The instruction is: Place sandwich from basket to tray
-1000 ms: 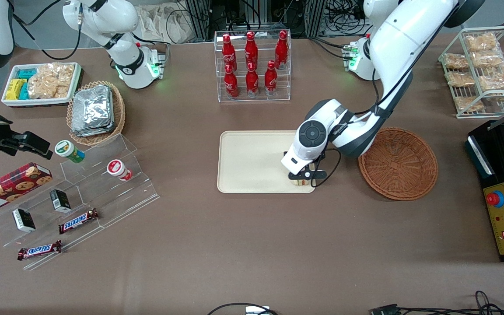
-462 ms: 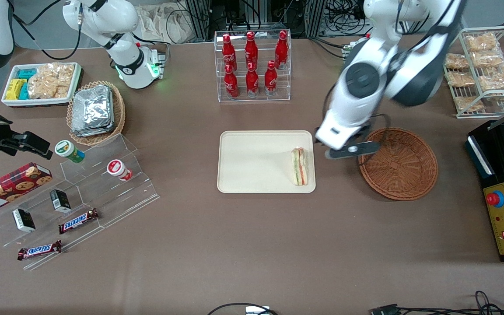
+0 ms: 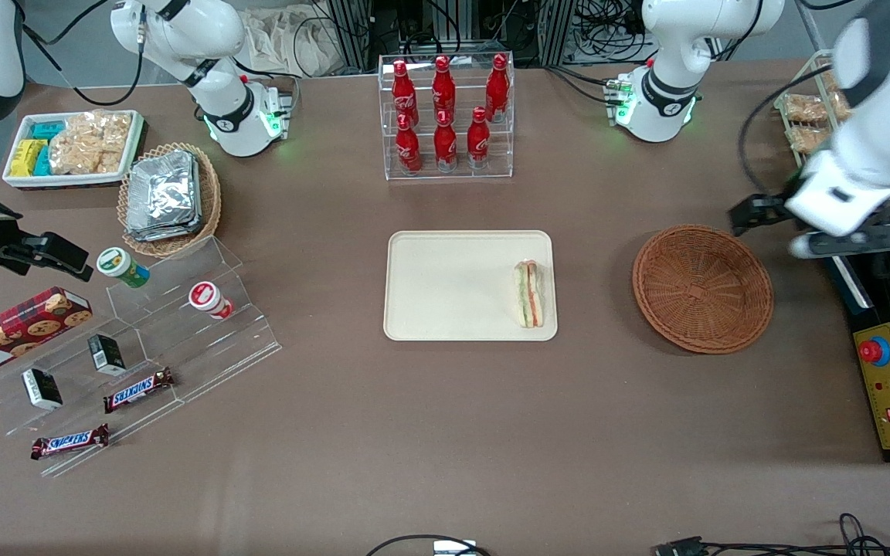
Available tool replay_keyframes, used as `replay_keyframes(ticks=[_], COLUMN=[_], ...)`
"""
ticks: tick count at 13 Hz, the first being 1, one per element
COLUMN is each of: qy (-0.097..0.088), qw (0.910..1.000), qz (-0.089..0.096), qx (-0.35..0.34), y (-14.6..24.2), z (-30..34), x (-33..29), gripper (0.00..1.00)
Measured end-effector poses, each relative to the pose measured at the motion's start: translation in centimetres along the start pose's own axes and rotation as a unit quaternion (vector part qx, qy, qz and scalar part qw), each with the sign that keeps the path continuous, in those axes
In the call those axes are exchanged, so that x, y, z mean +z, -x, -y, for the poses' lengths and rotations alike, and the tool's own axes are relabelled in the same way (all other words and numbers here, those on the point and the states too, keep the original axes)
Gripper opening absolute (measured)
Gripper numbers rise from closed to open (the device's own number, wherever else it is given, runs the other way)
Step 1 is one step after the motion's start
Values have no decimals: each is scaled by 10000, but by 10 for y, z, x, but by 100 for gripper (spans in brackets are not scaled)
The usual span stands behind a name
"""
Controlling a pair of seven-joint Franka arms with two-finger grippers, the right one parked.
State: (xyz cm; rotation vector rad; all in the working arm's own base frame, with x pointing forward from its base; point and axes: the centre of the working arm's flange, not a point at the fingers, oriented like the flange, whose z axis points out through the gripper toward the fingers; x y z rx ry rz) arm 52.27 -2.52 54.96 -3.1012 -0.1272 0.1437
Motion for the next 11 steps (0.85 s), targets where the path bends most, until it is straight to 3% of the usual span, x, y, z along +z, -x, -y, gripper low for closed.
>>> replay_keyframes(ticks=[4,11], qy=[53,17], qw=[9998,10000], qz=[-165,-41], qx=[46,29], y=[0,-16], z=[-6,-10], x=[-33,-50], gripper=[100,100])
